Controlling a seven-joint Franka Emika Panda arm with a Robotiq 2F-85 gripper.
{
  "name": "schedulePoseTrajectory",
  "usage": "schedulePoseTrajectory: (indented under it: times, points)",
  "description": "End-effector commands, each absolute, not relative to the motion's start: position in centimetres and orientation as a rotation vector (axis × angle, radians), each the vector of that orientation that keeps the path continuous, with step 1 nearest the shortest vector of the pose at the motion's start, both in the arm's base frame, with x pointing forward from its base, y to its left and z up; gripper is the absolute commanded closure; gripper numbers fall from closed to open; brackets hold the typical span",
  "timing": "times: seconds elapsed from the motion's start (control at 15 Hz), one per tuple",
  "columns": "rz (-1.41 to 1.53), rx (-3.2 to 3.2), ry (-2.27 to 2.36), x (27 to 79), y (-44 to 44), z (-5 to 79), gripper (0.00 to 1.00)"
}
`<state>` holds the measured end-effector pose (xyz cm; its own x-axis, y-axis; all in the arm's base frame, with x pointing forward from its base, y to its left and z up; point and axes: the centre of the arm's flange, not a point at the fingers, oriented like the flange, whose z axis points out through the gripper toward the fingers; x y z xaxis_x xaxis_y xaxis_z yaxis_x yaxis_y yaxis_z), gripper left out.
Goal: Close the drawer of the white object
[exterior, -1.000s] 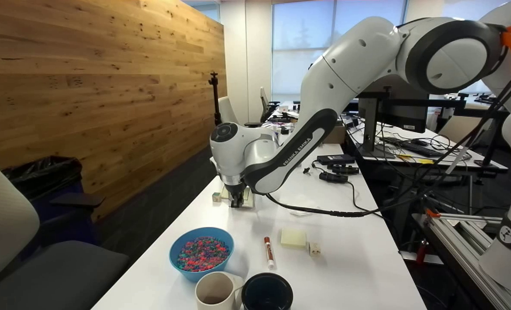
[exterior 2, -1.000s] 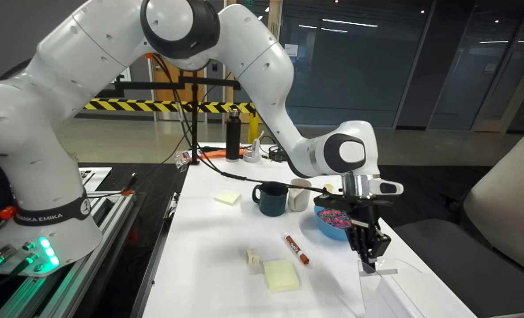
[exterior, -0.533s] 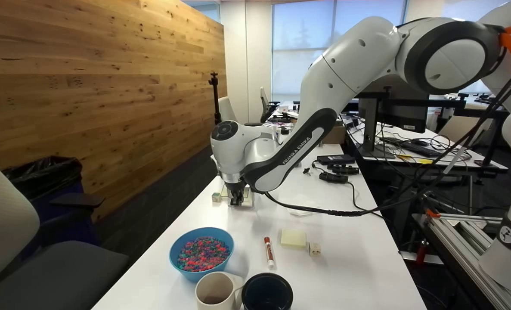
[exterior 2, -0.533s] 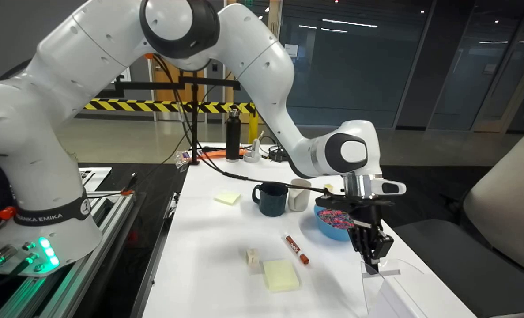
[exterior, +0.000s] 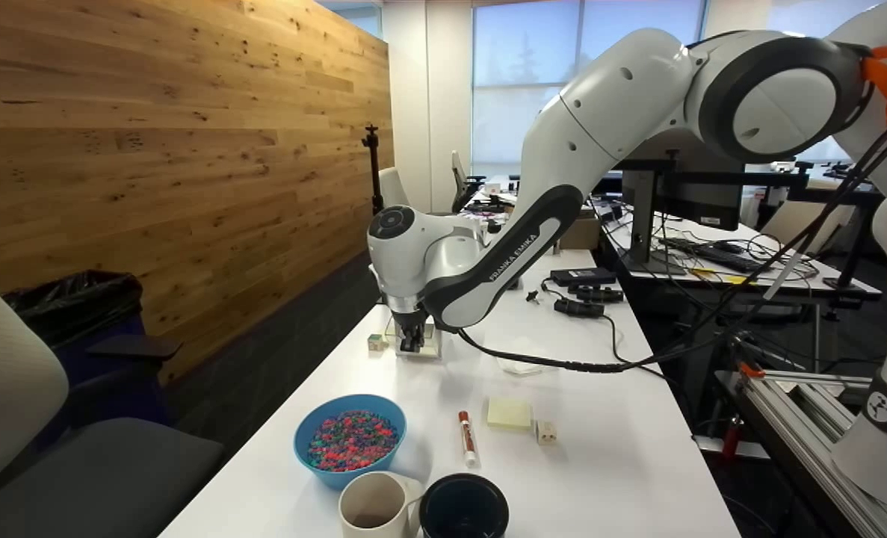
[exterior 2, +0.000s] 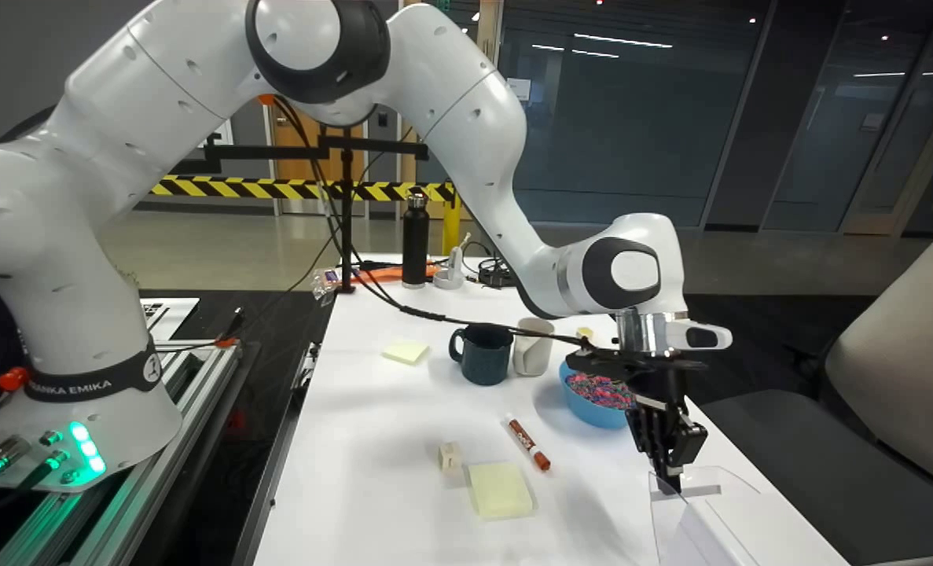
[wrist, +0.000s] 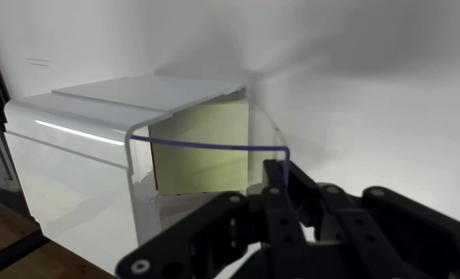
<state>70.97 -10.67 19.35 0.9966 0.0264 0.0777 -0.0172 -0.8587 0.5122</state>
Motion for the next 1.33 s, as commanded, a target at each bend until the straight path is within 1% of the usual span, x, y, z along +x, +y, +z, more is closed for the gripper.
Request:
schedulePoseTrajectory:
  times: [0.0, 0.67, 1.27]
  points:
    - [0.134, 2.614, -0.054, 71.3, -11.7, 20.8, 0.98]
    - [0.073, 2.852, -0.332, 71.8, -13.4, 23.4, 0.98]
    - [0.104, 2.899, -0.435, 71.8, -13.8, 24.0, 0.98]
